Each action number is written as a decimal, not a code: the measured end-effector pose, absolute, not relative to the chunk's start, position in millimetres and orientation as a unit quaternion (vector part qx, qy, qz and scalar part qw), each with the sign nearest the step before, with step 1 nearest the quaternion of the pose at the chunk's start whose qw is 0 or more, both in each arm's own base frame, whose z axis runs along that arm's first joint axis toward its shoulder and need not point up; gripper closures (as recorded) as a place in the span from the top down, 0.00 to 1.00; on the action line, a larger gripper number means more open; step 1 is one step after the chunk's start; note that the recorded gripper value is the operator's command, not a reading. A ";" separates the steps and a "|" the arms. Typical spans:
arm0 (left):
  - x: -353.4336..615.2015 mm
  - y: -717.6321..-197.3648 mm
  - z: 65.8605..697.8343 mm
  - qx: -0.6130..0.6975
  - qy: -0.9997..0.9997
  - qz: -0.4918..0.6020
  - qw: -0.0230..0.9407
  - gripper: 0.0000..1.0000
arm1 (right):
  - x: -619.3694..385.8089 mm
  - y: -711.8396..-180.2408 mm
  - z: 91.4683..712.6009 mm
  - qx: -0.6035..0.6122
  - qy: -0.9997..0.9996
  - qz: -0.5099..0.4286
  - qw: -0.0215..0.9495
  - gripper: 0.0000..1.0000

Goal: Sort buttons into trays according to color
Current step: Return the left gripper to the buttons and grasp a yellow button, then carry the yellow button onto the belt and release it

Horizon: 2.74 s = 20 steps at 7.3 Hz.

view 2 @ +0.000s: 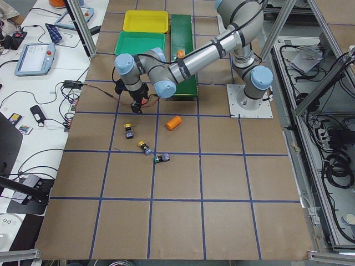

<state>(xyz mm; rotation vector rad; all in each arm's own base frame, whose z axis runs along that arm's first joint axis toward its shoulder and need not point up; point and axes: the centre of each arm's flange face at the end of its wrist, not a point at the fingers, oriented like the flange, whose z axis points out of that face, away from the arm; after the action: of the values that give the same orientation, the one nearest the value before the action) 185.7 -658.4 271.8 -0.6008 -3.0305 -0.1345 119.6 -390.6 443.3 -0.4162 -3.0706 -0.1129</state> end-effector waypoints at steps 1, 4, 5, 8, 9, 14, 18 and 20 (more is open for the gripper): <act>219.6 -678.1 243.5 -0.249 -0.968 -0.021 0.008 1.00 | 119.1 -389.8 443.9 -0.136 -0.990 -0.036 0.023 1.00; 251.8 -698.1 180.2 -0.372 -0.928 -0.002 -0.011 0.75 | 119.1 -388.0 443.9 -0.135 -0.990 -0.038 0.025 1.00; 252.9 -698.4 171.9 -0.389 -0.921 -0.004 -0.008 0.12 | 119.2 -387.6 442.7 -0.135 -0.990 -0.040 0.025 1.00; 240.7 -684.6 168.7 -0.379 -0.925 -0.022 0.012 0.00 | 119.1 -385.5 431.3 -0.133 -0.989 -0.052 0.026 1.00; 230.4 -672.4 180.4 -0.350 -0.936 -0.033 0.025 0.00 | 119.1 -385.3 424.5 -0.132 -0.989 -0.057 0.026 1.00; 83.7 -542.1 278.3 -0.130 -0.988 -0.072 0.041 0.00 | 118.6 -384.5 417.3 -0.131 -0.989 -0.064 0.027 1.00; -65.6 -436.7 282.1 0.040 -0.995 -0.087 0.008 0.00 | 119.1 -382.0 409.9 -0.133 -0.988 -0.071 0.026 1.00; -95.4 -415.2 265.9 0.064 -0.993 -0.096 0.001 0.86 | 120.5 -381.8 410.4 -0.132 -0.989 -0.068 0.023 1.00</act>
<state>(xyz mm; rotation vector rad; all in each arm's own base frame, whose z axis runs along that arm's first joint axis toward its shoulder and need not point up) -95.4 -415.2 265.9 0.2016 -3.1177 -0.3026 120.5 -381.8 410.4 -0.4085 -3.0617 -0.2121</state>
